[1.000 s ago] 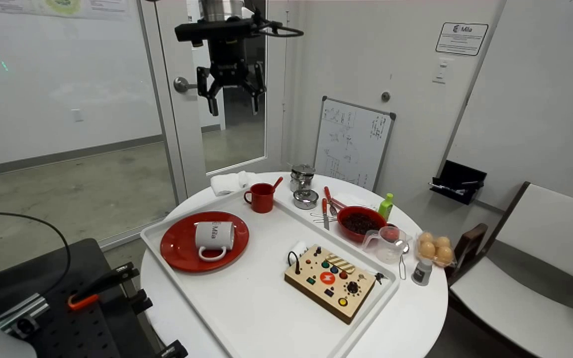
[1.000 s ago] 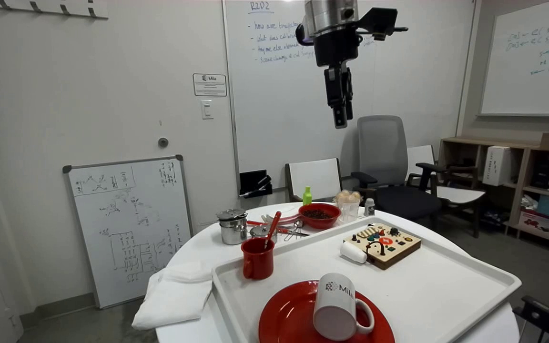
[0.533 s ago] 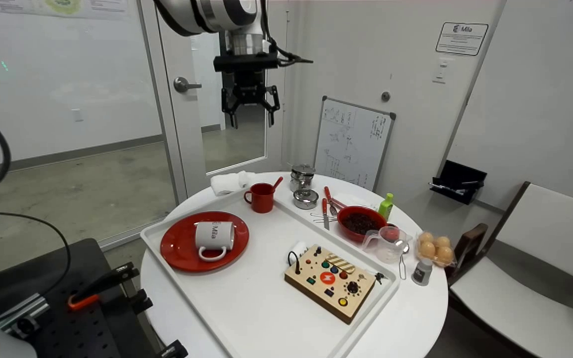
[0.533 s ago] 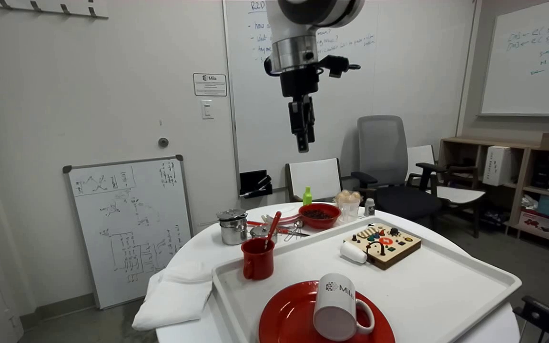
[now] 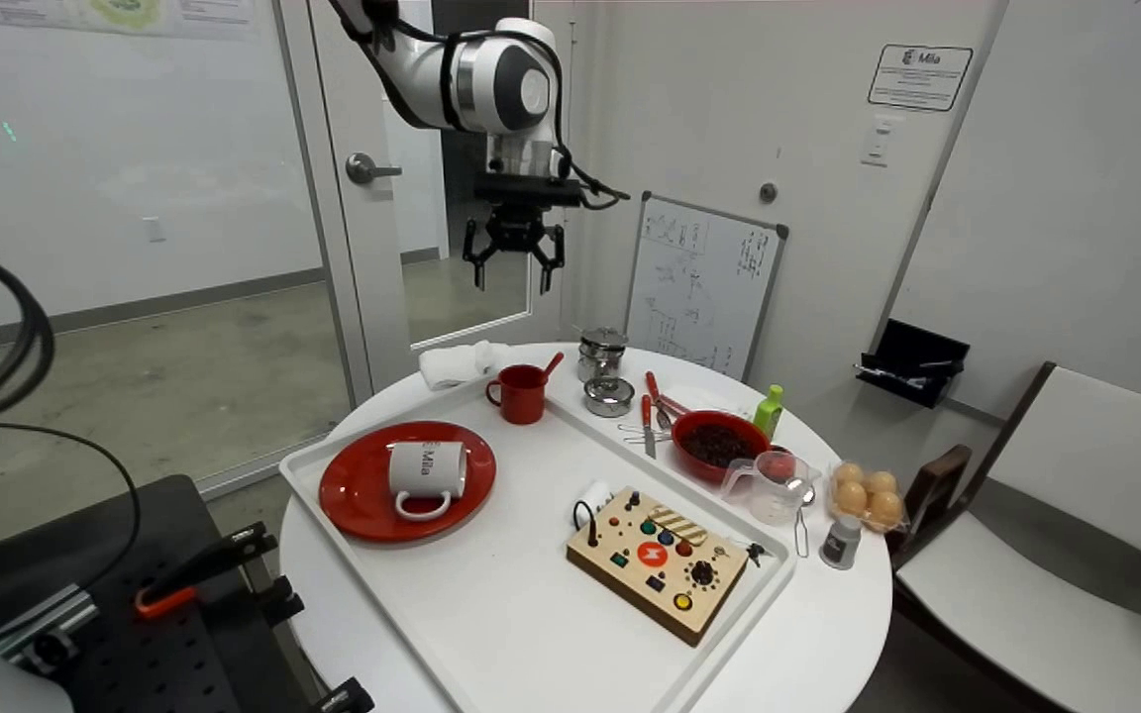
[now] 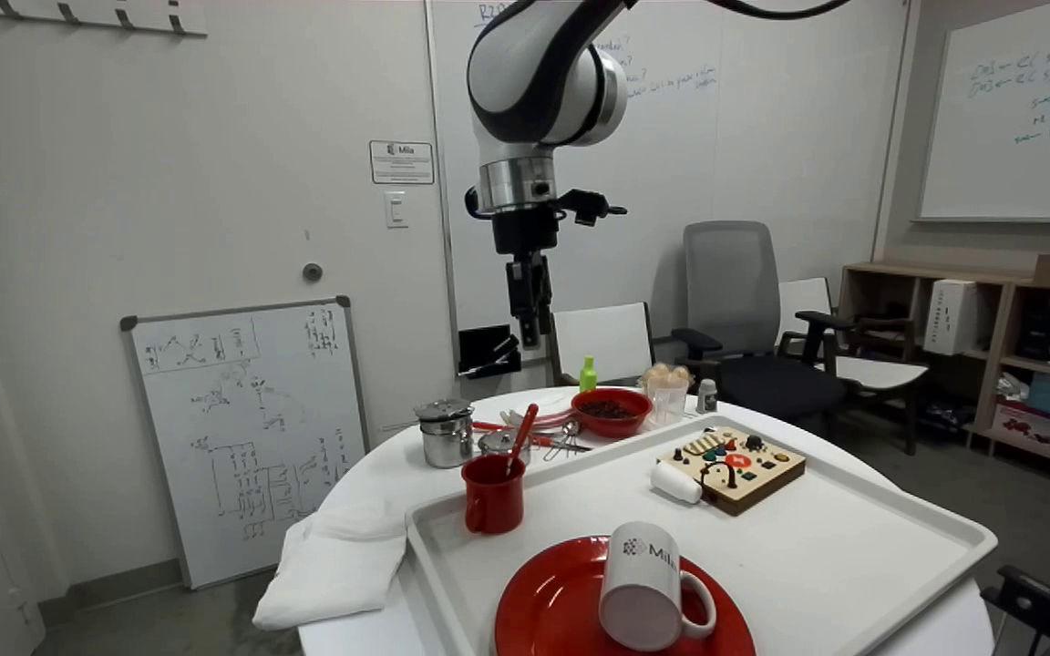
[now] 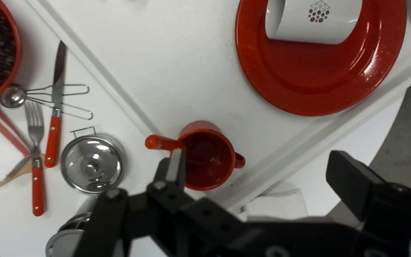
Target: Take the spoon out of the red cup and put it on the tray
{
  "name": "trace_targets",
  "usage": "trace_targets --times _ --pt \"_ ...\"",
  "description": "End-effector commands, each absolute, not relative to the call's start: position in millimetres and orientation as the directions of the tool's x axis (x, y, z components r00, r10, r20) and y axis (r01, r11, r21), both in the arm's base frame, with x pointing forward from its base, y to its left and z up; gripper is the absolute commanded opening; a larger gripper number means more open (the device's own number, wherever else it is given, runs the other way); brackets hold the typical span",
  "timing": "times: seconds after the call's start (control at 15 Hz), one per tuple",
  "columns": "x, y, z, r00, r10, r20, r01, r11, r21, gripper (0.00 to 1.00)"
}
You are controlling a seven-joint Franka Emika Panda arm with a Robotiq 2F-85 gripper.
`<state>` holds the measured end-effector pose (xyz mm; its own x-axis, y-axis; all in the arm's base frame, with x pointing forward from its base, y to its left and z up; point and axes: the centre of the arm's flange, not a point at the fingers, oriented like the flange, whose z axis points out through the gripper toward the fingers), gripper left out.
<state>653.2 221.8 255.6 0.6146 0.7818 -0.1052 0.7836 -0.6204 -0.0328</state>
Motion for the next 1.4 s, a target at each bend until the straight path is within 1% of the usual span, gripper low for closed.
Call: trace_targets --times 0.0,0.07,0.33,0.47,0.87,1.07,1.33 --pt "688.8 231.8 241.9 0.618 0.78 -0.097 0.767 -0.626 -0.144 1.0" --pt "661.5 225.3 242.1 0.617 0.78 -0.107 0.775 -0.625 -0.088 1.0" --pt "663.3 225.8 236.3 0.618 0.779 -0.108 0.774 -0.627 -0.094 1.0" --pt "655.3 225.5 241.6 0.653 0.75 -0.111 0.747 -0.661 -0.069 1.0" --pt "680.5 205.9 211.4 0.689 0.712 -0.132 0.704 -0.702 -0.111 1.0" --pt "691.3 191.0 194.9 0.706 0.7 -0.112 0.69 -0.714 -0.119 1.0" --pt "710.4 179.8 176.5 0.735 0.672 -0.089 0.652 -0.737 -0.176 1.0"
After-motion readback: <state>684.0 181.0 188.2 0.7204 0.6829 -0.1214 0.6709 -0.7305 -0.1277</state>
